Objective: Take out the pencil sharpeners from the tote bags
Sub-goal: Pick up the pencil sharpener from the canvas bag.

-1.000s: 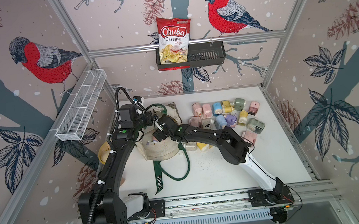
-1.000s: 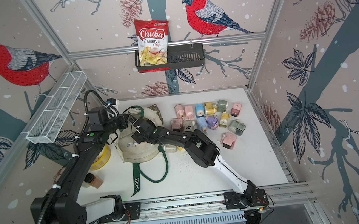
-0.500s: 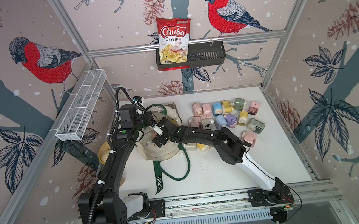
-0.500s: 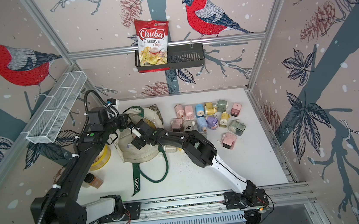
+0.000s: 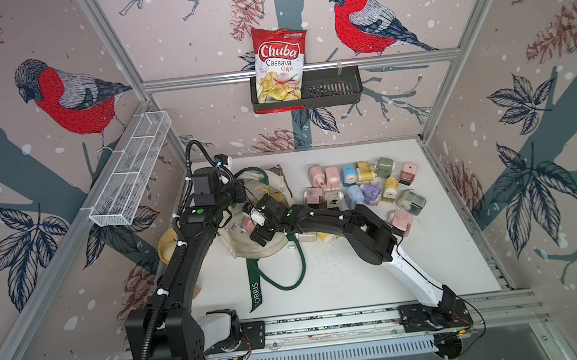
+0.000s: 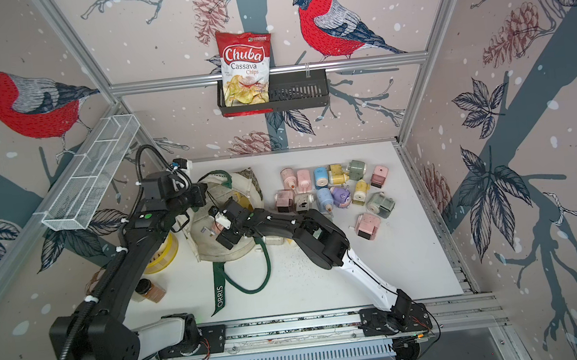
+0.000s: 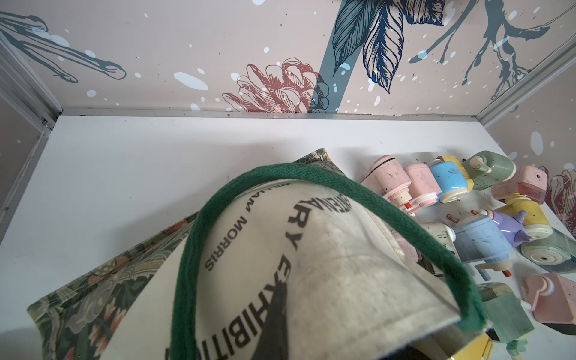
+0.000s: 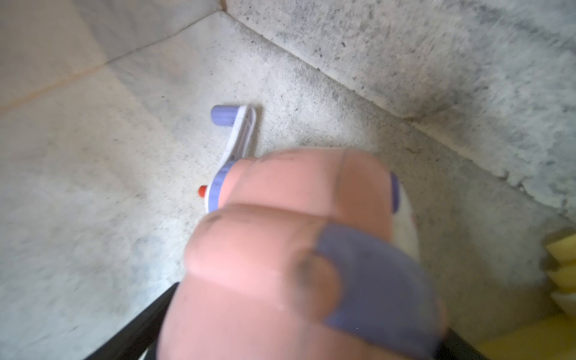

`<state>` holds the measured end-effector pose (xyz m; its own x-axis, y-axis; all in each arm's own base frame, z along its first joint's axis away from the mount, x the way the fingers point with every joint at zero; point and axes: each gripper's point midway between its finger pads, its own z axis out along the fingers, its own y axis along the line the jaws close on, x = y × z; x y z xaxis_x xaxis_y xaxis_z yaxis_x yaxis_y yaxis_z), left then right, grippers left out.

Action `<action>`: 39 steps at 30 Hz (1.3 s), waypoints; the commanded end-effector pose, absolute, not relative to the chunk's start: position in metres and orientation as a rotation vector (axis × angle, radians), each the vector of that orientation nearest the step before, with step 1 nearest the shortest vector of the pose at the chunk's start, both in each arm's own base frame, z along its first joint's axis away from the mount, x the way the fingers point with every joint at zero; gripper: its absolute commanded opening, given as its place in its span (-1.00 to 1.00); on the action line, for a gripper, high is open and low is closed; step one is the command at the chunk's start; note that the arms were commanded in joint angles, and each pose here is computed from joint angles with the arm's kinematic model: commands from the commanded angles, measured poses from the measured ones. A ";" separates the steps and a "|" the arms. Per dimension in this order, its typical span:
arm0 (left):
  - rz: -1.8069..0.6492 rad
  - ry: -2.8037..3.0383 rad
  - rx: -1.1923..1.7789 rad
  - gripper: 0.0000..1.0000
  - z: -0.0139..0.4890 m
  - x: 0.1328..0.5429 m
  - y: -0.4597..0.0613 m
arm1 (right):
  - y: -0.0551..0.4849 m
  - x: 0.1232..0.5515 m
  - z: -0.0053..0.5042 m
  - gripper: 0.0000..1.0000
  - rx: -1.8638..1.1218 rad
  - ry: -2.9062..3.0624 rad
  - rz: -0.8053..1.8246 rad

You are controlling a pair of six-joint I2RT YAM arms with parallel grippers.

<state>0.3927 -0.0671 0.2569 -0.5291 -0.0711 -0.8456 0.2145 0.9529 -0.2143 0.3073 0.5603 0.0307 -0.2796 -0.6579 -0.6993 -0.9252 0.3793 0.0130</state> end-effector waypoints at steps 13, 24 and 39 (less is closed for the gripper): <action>-0.366 2.053 0.097 -1.00 0.268 0.398 -0.067 | 0.573 0.338 0.042 0.99 -1.192 1.993 0.472; -0.366 2.057 0.095 -1.00 0.266 0.399 -0.067 | 0.586 0.326 0.054 0.55 -1.232 1.933 0.518; -0.362 2.061 0.093 -1.00 0.265 0.399 -0.066 | 0.560 0.281 0.098 0.21 -1.212 1.923 0.534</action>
<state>0.3935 -0.0669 0.2551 -0.5328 -0.0710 -0.8432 0.2125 0.9533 -0.2146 0.2856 0.5602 0.0734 -0.2427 -0.6092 -0.7550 -0.8988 0.4340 -0.0612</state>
